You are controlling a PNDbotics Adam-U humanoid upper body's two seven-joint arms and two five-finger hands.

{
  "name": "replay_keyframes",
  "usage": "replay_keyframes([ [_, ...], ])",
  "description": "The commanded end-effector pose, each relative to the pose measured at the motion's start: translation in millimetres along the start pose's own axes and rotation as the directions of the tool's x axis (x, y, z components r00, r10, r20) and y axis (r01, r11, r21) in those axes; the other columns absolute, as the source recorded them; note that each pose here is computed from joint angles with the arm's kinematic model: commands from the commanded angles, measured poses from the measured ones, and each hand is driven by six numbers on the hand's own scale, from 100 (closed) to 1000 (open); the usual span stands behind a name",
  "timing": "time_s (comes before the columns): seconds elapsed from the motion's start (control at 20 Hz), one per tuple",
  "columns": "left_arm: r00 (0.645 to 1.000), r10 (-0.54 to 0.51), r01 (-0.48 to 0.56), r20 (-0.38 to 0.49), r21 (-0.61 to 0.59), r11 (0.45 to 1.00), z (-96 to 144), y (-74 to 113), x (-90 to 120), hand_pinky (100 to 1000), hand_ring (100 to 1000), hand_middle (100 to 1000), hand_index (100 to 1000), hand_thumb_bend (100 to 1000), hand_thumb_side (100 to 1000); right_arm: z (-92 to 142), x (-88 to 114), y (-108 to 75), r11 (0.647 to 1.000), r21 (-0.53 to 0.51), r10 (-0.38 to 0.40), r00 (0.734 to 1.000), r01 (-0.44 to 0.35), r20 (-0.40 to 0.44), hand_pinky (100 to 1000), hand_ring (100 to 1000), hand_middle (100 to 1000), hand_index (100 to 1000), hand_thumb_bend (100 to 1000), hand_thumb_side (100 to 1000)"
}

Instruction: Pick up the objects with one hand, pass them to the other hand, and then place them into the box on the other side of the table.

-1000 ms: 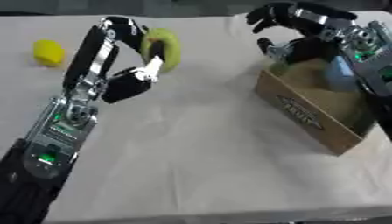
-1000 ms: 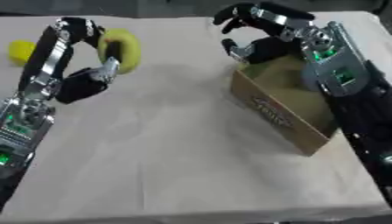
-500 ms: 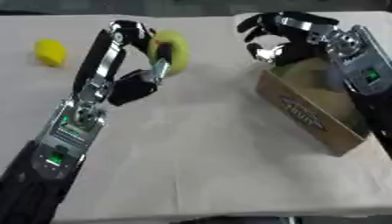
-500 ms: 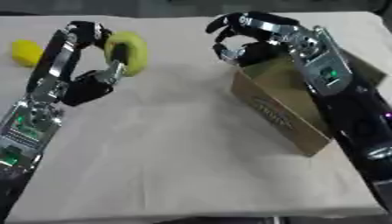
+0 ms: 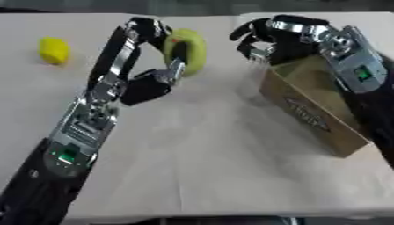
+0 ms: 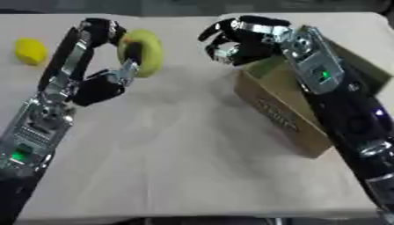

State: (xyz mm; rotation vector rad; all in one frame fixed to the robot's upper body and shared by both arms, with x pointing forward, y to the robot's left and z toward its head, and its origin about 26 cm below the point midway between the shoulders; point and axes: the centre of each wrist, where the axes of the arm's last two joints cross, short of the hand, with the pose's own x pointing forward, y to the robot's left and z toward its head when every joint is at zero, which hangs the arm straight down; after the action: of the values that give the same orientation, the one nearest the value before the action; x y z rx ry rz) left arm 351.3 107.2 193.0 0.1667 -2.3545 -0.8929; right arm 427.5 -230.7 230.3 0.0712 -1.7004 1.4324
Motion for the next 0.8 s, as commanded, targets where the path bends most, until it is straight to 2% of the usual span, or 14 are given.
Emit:
replay_keyframes([
  [0.05,0.999,0.006,-0.006,0.041,0.001,1.0,-8.5,1.1,7.8,589,464,394,453,100,471,-1.4,16.0,-9.6,1.0,0.007,0.009,0.999,-0.01,0.042,958,800,890,850,100,478],
  [0.15,0.999,0.01,-0.01,0.033,0.0,1.0,-8.8,-1.3,5.7,589,463,393,453,100,472,-2.2,18.7,-8.9,1.0,0.021,-0.008,0.999,0.007,0.053,956,792,895,856,100,467],
  [0.25,1.0,0.013,-0.013,0.025,0.001,1.0,-8.9,-3.0,3.5,589,462,393,453,100,471,-2.2,21.3,-8.5,0.999,0.038,-0.023,0.998,0.021,0.06,957,789,903,865,100,416],
  [0.4,1.0,0.018,-0.018,0.019,0.003,1.0,-9.7,-4.9,1.7,589,462,393,453,100,471,-2.4,25.8,-8.7,0.998,0.053,-0.027,0.997,0.023,0.072,954,785,912,872,100,220],
  [0.8,0.999,0.035,-0.035,0.025,0.006,0.999,-12.8,-10.4,2.7,589,462,393,453,100,471,-7.3,29.2,-3.8,0.999,0.037,0.025,0.996,-0.028,0.083,960,794,914,858,100,215],
])
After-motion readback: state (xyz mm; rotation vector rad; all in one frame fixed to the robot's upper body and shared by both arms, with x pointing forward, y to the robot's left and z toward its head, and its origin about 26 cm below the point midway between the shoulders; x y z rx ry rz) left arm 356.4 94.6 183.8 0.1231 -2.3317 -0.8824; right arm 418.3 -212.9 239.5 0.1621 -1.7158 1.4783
